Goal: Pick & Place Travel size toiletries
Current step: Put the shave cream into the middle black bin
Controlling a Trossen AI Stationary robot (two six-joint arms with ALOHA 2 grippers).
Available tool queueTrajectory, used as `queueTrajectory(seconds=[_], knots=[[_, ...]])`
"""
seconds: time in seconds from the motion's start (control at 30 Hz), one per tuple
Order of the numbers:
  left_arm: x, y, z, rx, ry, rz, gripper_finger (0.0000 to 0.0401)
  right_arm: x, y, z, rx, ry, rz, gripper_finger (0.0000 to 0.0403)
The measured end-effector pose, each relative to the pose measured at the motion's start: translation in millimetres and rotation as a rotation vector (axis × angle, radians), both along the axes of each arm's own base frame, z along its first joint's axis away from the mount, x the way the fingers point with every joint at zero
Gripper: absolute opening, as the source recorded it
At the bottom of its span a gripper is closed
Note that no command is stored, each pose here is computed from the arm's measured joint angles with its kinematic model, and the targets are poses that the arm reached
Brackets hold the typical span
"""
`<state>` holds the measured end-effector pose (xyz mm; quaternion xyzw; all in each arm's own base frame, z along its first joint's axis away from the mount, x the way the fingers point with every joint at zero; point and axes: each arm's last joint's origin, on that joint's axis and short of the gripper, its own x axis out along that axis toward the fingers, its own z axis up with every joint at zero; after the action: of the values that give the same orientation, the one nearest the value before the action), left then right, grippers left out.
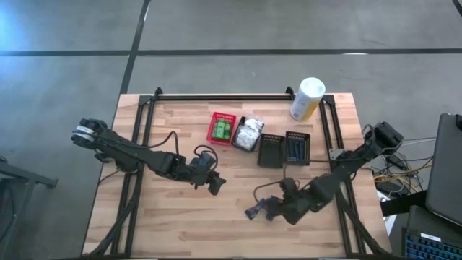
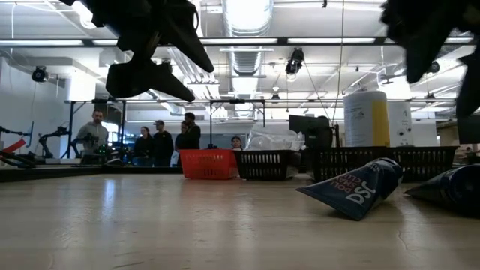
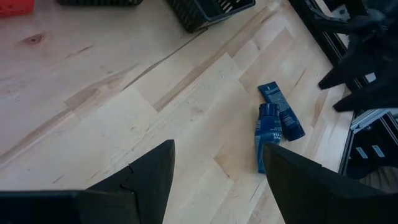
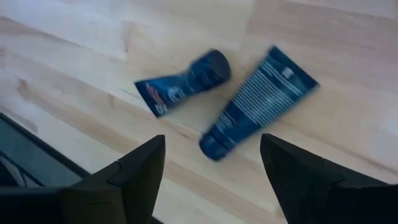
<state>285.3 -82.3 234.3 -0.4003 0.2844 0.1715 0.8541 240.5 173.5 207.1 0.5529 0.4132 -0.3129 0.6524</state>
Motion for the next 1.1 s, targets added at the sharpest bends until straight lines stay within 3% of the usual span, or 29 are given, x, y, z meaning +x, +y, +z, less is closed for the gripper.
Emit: queueTrajectory(seconds=[0.17,0.43,0.63,1.1], knots=[[0,-1,0,-0.001,0.000,-0.005,0.0245,15,-6,-8,-0.013,-0.012,0.022,0.0263],[-1,-4,0,0.004,0.004,-0.022,0.0245,12,-6,-3,-0.008,-0.016,0.036,0.0245],[-1,-4,0,0.004,0.004,-0.022,0.0245,12,1,-11,0.098,0.063,0.053,0.0236],[-2,-6,-1,0.026,0.010,-0.045,0.0245,30,16,-48,0.117,0.194,-0.034,0.0282]])
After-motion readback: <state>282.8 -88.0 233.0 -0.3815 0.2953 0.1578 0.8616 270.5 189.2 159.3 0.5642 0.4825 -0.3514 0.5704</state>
